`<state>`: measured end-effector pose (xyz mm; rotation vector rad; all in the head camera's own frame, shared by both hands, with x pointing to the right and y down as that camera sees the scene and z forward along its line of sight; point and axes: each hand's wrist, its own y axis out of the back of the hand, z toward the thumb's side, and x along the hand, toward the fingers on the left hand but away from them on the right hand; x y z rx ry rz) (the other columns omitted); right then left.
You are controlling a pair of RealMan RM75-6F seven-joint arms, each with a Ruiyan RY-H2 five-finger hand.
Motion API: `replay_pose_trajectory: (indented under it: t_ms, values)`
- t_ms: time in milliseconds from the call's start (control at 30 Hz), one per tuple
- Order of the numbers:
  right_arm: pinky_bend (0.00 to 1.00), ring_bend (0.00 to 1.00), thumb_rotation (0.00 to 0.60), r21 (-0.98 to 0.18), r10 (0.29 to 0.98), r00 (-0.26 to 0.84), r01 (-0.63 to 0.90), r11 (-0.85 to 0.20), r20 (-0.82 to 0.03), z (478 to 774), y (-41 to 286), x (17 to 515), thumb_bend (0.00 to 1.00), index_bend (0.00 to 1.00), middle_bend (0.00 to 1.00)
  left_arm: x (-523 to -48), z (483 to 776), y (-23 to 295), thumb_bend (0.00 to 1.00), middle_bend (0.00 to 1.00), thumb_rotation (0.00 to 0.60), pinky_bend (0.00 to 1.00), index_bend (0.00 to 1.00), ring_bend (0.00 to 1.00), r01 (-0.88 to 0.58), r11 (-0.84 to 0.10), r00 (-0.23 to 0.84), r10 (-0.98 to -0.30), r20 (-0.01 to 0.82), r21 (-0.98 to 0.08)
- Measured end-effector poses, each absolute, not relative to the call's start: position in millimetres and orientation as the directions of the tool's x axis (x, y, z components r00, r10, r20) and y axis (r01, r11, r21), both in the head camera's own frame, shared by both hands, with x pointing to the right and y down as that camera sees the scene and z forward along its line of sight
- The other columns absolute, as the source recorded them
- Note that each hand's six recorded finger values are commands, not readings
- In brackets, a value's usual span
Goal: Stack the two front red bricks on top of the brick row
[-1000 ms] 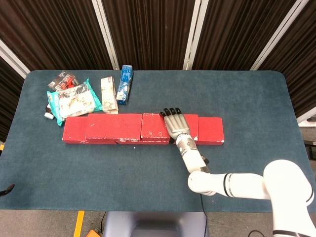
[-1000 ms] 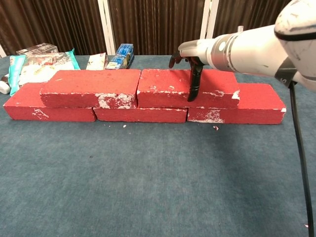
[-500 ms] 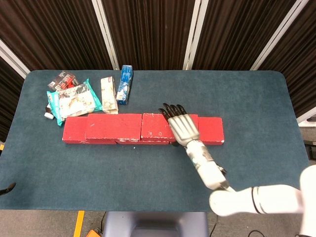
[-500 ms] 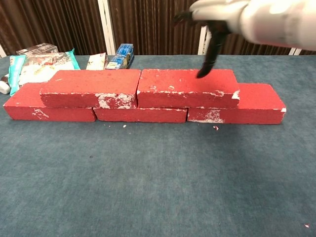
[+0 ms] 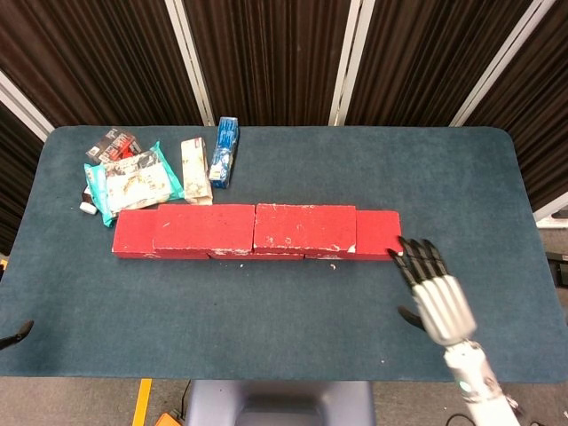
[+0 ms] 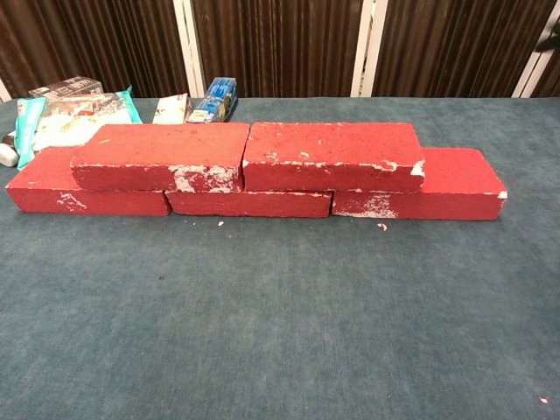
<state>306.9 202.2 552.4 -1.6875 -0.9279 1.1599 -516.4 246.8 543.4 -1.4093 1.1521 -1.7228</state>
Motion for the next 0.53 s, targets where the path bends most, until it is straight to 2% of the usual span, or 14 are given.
replay_pose_trajectory:
  t_ms: [133, 267, 533]
  values:
    - [0.00, 0.00, 0.600, -0.942, 0.940, 0.153, 0.097, -0.321, -0.305, 556.9, 221.3, 362.1, 0.03, 0.14, 0.05, -515.2, 544.4, 246.3, 0.19, 0.00, 0.600, 0.04, 0.00, 0.00, -0.060, -0.427, -0.217, -0.877, 0.430, -0.902]
    - [0.00, 0.00, 0.600, -0.947, 0.953, 0.034, 0.107, -0.303, -0.301, 557.5, 226.9, 396.4, 0.03, 0.10, 0.03, -515.3, 543.9, 245.0, 0.19, 0.00, 0.600, 0.03, 0.00, 0.00, -0.051, -0.425, -0.201, -0.882, 0.426, -0.904]
    - [0.00, 0.00, 0.600, -0.950, 0.953, -0.054, 0.115, -0.290, -0.298, 550.7, 222.7, 414.8, 0.03, 0.09, 0.03, -505.2, 548.5, 247.5, 0.19, 0.00, 0.600, 0.03, 0.00, 0.00, -0.039, -0.445, -0.144, -0.883, 0.446, -0.895]
